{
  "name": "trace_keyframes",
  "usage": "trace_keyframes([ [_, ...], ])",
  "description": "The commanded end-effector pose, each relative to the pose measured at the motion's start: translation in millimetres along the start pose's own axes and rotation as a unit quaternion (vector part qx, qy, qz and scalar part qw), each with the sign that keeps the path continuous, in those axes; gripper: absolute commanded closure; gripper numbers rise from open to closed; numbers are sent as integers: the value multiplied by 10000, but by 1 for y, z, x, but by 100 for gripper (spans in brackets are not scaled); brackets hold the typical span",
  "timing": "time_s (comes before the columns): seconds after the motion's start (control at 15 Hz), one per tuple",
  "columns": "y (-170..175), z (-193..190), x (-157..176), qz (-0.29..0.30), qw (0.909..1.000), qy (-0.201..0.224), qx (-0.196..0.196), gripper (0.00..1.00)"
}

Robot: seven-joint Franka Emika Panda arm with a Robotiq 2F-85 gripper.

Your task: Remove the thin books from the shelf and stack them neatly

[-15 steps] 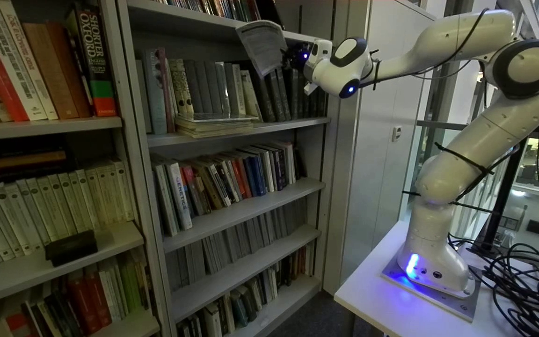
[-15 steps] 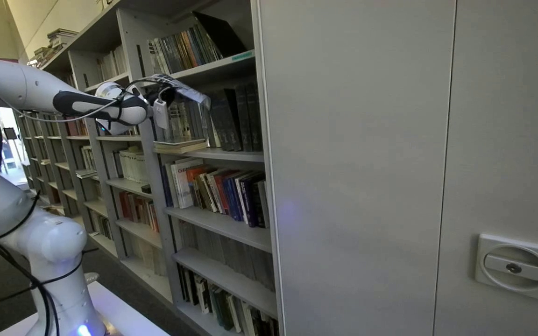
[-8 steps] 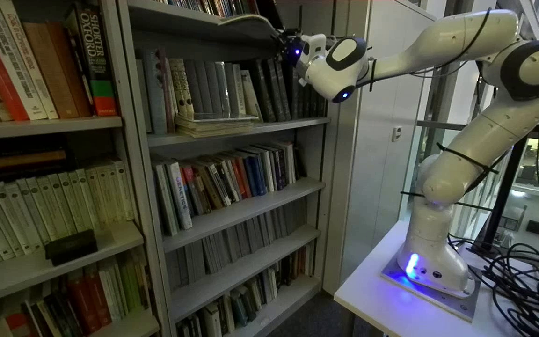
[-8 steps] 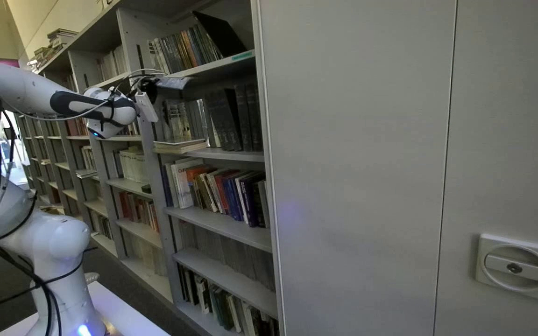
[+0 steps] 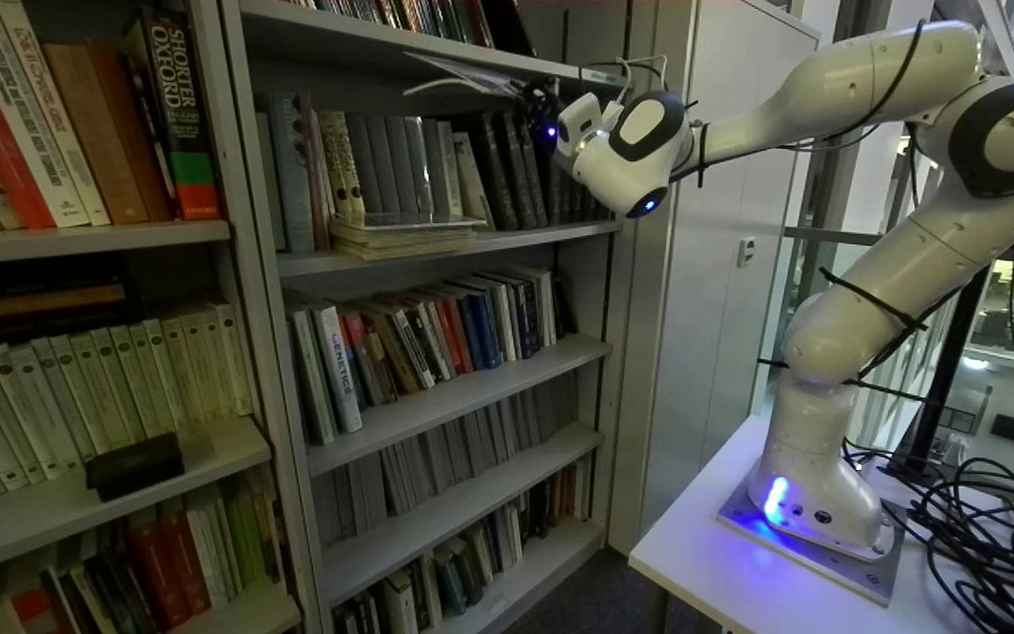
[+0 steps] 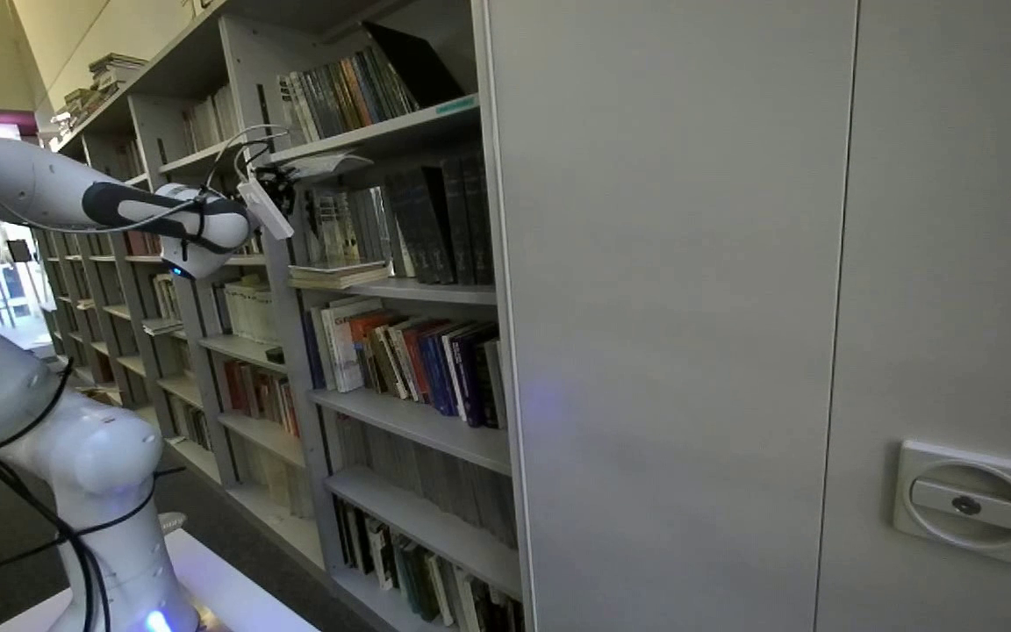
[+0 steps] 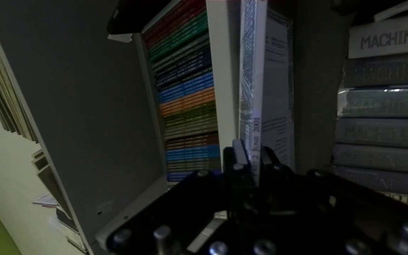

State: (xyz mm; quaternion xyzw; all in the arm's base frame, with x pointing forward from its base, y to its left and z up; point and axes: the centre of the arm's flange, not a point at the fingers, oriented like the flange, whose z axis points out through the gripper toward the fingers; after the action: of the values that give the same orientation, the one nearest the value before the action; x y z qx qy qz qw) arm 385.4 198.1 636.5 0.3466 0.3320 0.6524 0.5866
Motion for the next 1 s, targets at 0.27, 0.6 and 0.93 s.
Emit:
trace_keyframes([
  [0.27, -32, 3, -57, -479, 9976, -383, 305, 98],
  [0.6, -43, -9, -46, -261, 9954, -659, 650, 98],
  [0.93, -50, -26, -25, -94, 9884, -1056, 1083, 98],
])
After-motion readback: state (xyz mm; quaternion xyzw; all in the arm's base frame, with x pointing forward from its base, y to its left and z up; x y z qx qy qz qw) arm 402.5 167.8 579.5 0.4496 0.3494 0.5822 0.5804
